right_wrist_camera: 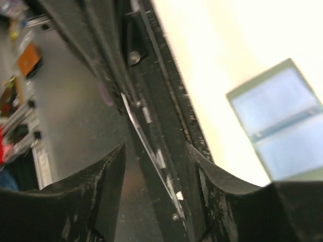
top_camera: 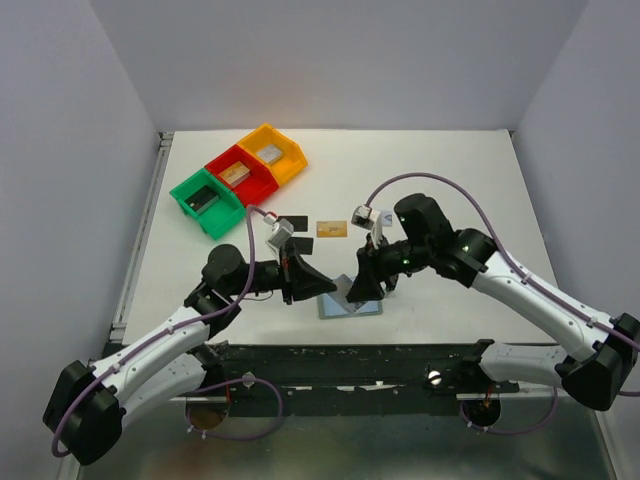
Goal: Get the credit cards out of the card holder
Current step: Place the credit card at the center of the board.
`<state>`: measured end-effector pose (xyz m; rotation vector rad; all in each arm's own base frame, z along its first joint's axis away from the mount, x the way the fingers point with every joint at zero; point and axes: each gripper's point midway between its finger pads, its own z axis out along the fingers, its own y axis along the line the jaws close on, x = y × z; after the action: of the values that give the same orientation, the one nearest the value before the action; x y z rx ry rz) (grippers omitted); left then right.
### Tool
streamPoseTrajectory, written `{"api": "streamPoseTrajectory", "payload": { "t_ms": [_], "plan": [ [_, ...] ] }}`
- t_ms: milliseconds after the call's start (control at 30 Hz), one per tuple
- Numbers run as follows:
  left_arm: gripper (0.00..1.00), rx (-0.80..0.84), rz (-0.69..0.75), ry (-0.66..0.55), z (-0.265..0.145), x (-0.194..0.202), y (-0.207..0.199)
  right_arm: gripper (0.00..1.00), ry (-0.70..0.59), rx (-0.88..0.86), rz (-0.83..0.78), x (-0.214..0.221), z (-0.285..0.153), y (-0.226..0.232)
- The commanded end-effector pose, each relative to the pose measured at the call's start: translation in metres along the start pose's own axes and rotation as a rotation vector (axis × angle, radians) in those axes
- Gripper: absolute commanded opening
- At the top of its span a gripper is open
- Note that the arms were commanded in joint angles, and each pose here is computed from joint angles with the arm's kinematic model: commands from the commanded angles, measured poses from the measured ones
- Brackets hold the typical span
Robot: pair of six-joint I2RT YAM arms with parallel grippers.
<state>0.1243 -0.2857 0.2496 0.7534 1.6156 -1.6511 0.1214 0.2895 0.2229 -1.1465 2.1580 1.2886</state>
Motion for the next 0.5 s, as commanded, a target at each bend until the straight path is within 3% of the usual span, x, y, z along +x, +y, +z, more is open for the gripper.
{"api": "streamPoseTrajectory", "payload": {
  "t_ms": [0, 100, 200, 467],
  "plan": [
    [0.00, -0.179, 0.045, -0.211, -0.012, -0.026, 0.023, 0.62, -0.250, 0.298, 0.062, -0.040, -0.032, -0.034],
    [0.00, -0.288, -0.030, -0.469, -0.030, -0.051, 0.043, 0.65, -0.479, 0.294, 0.089, -0.062, -0.052, -0.036],
    [0.00, -0.220, -0.021, -0.698, -0.050, -0.078, 0.029, 0.71, -0.577, 0.240, 0.123, -0.069, -0.054, -0.029],
    [0.00, -0.150, -0.010, -0.854, -0.071, -0.090, 0.014, 0.73, -0.685, 0.054, 0.201, -0.075, -0.042, -0.017]
  ]
}}
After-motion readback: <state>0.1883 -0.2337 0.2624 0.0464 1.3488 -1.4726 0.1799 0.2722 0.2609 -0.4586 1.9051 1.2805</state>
